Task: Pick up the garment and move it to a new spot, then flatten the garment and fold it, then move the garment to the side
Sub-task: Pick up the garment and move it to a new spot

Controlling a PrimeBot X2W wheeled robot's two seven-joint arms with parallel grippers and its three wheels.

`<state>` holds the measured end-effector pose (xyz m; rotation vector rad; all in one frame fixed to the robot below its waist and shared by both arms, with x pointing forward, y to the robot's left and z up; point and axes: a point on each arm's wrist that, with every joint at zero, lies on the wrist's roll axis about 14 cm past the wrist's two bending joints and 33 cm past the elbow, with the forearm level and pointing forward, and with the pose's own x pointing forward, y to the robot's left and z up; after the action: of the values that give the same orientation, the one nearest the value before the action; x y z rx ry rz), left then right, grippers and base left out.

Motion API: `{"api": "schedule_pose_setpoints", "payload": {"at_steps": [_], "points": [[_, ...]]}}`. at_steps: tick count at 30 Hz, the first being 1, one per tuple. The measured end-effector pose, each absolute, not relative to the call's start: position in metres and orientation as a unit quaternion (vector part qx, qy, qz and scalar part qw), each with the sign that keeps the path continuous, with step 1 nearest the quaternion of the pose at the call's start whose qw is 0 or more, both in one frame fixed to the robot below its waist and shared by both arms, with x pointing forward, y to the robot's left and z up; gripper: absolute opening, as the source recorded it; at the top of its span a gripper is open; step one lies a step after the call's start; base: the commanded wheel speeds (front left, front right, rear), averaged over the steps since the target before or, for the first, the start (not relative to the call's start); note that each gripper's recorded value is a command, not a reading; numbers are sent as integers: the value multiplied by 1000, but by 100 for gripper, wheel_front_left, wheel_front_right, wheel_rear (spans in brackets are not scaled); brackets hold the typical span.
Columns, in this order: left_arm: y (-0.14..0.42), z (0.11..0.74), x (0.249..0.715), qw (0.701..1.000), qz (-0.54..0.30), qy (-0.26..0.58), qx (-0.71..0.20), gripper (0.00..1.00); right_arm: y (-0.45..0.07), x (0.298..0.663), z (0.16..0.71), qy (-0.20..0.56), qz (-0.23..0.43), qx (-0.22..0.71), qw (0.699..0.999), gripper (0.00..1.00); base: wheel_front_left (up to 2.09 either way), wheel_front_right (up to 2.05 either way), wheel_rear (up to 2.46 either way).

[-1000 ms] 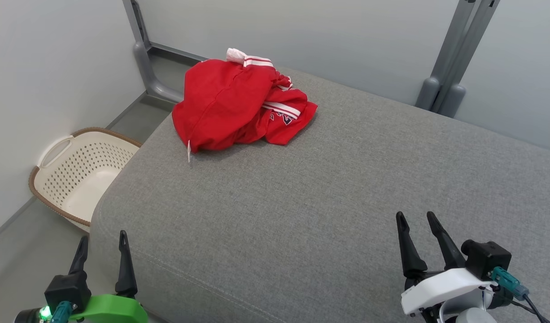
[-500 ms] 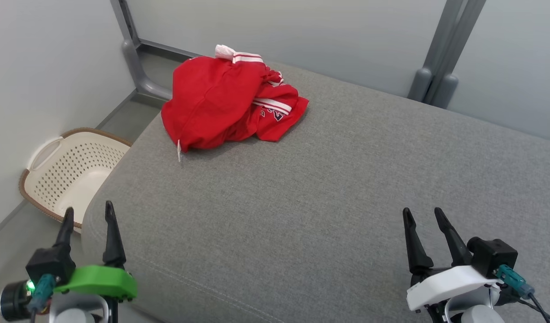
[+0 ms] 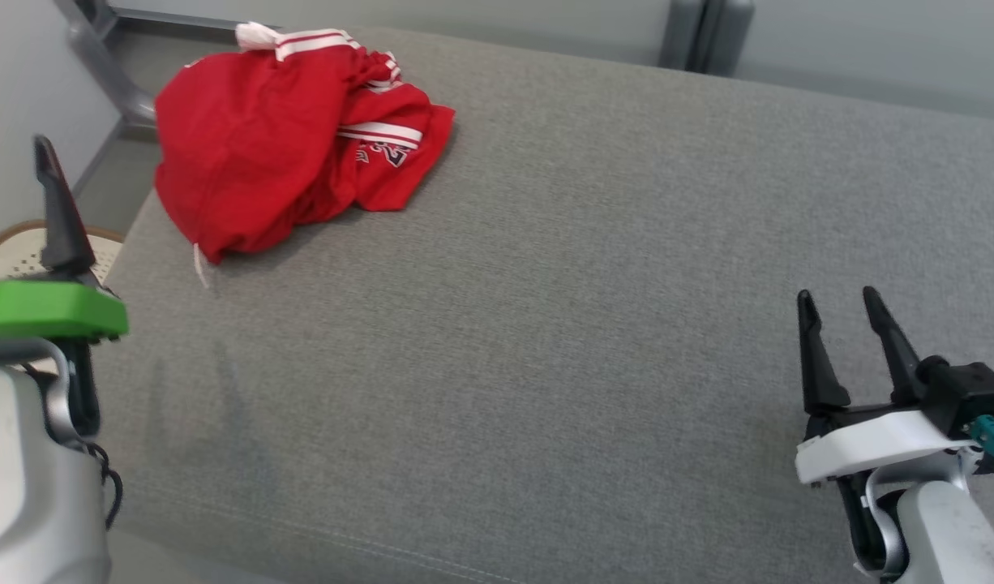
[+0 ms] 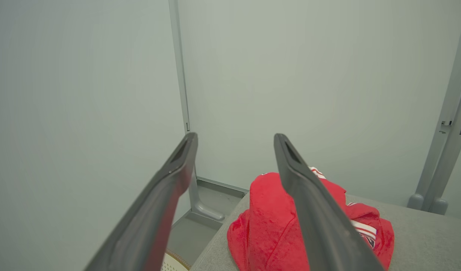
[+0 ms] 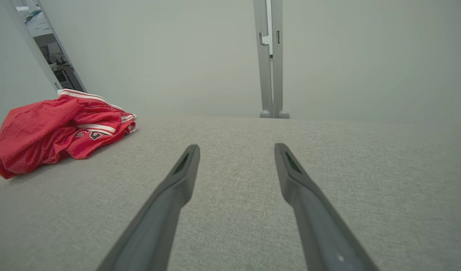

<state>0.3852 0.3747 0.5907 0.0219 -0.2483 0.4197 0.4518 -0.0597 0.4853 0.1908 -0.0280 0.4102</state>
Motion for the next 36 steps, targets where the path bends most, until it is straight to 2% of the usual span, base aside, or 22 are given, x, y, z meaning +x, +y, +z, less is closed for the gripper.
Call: {"api": "schedule_pose_setpoints", "payload": {"at_steps": [8,13,17,24,34,36], "points": [[372,601,471,980,163,-113,23,100,-142,466,465,-4,105,62,992,100,0,0,0],[371,574,511,987,149,-64,18,100,-185,465,454,6,53,41,998,100,0,0,0],[368,529,535,990,140,7,4,100,-207,461,443,19,25,31,999,100,0,0,0],[357,434,542,979,132,152,-32,100,-224,455,426,43,3,22,999,100,0,0,0],[349,377,523,958,134,247,-59,100,-225,456,423,47,3,19,999,100,0,0,0],[349,373,520,956,135,255,-60,0,-223,456,424,47,4,20,999,100,0,0,0]]}}
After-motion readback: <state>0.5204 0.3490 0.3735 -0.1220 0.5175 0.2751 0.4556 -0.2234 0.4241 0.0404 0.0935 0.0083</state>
